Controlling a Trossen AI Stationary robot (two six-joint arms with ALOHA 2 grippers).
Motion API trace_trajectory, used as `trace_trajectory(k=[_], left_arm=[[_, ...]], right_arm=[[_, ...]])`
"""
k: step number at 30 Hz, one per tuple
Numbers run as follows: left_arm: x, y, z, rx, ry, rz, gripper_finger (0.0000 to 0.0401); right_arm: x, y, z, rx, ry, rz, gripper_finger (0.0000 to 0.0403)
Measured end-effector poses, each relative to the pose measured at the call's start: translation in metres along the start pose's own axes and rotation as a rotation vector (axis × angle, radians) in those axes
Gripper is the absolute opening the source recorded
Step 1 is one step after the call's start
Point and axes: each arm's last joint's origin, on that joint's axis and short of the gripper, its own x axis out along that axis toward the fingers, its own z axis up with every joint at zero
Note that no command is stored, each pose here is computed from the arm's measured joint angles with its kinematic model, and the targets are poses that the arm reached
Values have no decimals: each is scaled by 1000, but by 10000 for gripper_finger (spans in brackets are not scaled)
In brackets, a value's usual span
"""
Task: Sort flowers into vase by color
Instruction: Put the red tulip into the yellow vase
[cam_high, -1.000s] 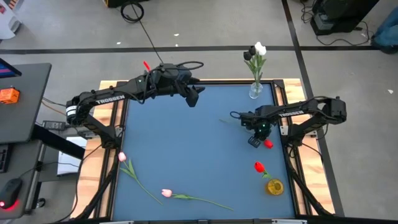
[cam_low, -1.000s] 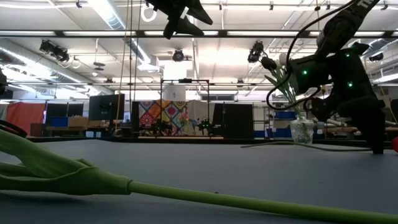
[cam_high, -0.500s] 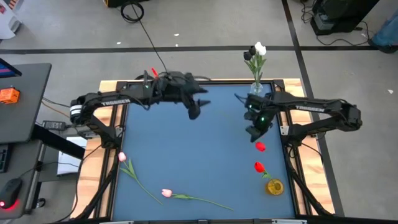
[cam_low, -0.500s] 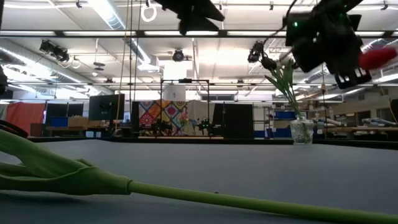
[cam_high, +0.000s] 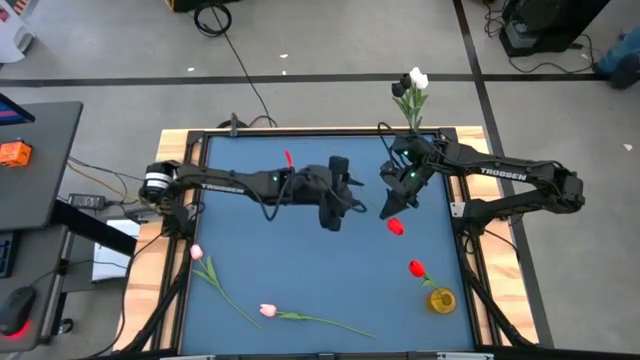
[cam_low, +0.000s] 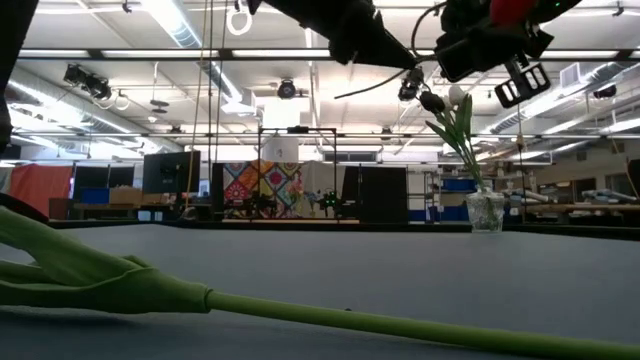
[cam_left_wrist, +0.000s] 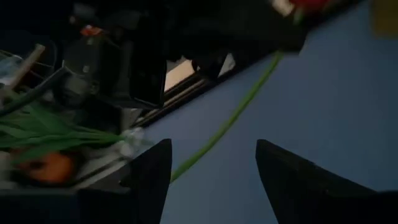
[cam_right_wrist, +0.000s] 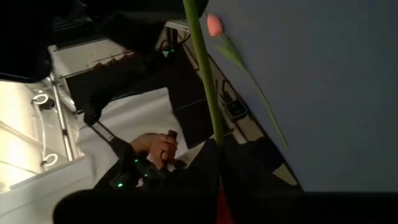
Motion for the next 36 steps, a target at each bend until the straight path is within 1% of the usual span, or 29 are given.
trace_trajectory(k=[2,4,8,11,13,16,19,21,24,27,30,33,36], left_arm=[[3,-3,0,65,17,35,231],[3,-4,1,103,20,45,221],[4,4,-3,98,28,67,186],[5,9,-6,92,36,81,146],[5,10,-8,103,26,57,118],[8,8,-9,153,14,33,87],[9,6,-10,195,18,22,73],[11,5,-10,197,16,23,68],[12,3,-12,196,35,18,50],[12,2,-12,197,51,25,16],[11,0,-15,158,91,10,7],[10,3,-19,30,119,10,6],[10,8,-27,-101,146,-11,3]], right_arm=[[0,1,0,10,8,7,17],[0,1,0,10,9,8,17],[0,1,0,10,9,8,17],[0,1,0,14,8,8,17],[0,1,0,19,4,8,17],[0,2,1,18,2,11,17],[0,1,1,25,-9,5,17],[0,1,1,22,-22,1,18],[0,1,3,-1,-73,-28,28],[-1,-3,2,-62,-128,-86,52],[-3,-5,1,-164,-187,-148,85],[-12,0,-9,-295,-277,-183,117],[-28,8,-27,-401,-454,-230,139]])
